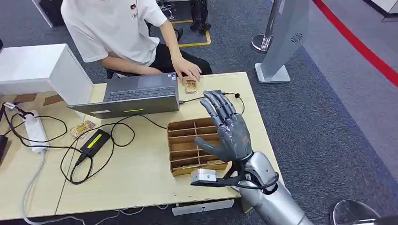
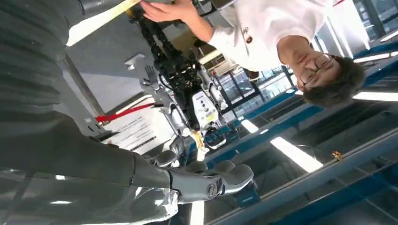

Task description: Pass the card to the sensor for recognition and then transmit it.

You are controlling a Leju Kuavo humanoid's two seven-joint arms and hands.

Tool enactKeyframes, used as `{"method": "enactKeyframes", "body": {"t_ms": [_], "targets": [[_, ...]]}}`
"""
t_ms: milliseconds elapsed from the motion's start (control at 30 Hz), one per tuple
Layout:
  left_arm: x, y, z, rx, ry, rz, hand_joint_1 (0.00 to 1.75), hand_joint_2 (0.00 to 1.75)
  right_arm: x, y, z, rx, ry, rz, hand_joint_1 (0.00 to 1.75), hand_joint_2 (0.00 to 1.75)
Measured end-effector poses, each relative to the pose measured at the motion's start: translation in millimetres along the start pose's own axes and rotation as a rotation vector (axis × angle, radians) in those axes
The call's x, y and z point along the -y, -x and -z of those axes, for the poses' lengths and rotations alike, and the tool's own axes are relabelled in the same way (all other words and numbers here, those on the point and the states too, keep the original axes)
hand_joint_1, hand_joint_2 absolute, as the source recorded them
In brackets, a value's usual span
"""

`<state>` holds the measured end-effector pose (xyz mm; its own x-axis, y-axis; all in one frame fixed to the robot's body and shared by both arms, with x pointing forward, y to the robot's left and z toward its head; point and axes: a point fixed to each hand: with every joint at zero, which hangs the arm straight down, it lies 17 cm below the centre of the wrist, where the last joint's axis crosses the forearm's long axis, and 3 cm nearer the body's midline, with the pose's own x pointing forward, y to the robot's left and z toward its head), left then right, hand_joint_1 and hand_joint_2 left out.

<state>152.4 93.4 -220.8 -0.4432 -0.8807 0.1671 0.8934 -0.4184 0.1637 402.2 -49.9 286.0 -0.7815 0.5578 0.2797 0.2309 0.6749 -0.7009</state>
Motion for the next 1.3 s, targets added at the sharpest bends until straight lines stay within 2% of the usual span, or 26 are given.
{"method": "enactKeyframes", "body": {"t_ms": [167,300,500,767,1100,1300], "targets": [[0,0,0,-0.002,0.0,-0.008,0.0,1.75,3,-1,-1,0.006,0.004,-0.011,0.0,1.75],[0,0,1,-0.005,-0.01,-0.037,0.0,1.75,8,-1,-19,0.009,0.016,-0.038,0.0,1.75],[1,-1,2,-0.011,-0.025,-0.095,0.0,1.75,2,7,-73,-0.039,-0.034,-0.019,0.0,1.75],[3,1,4,-0.019,-0.04,-0.129,0.0,1.75,-41,1,-136,-0.13,-0.189,0.093,0.0,1.75],[4,1,5,-0.023,-0.041,-0.143,0.0,1.75,-66,-6,-159,-0.167,-0.254,0.132,0.0,1.75],[6,1,5,-0.022,-0.037,-0.146,0.0,1.75,-89,-8,-175,-0.173,-0.317,0.096,0.0,1.75]]}}
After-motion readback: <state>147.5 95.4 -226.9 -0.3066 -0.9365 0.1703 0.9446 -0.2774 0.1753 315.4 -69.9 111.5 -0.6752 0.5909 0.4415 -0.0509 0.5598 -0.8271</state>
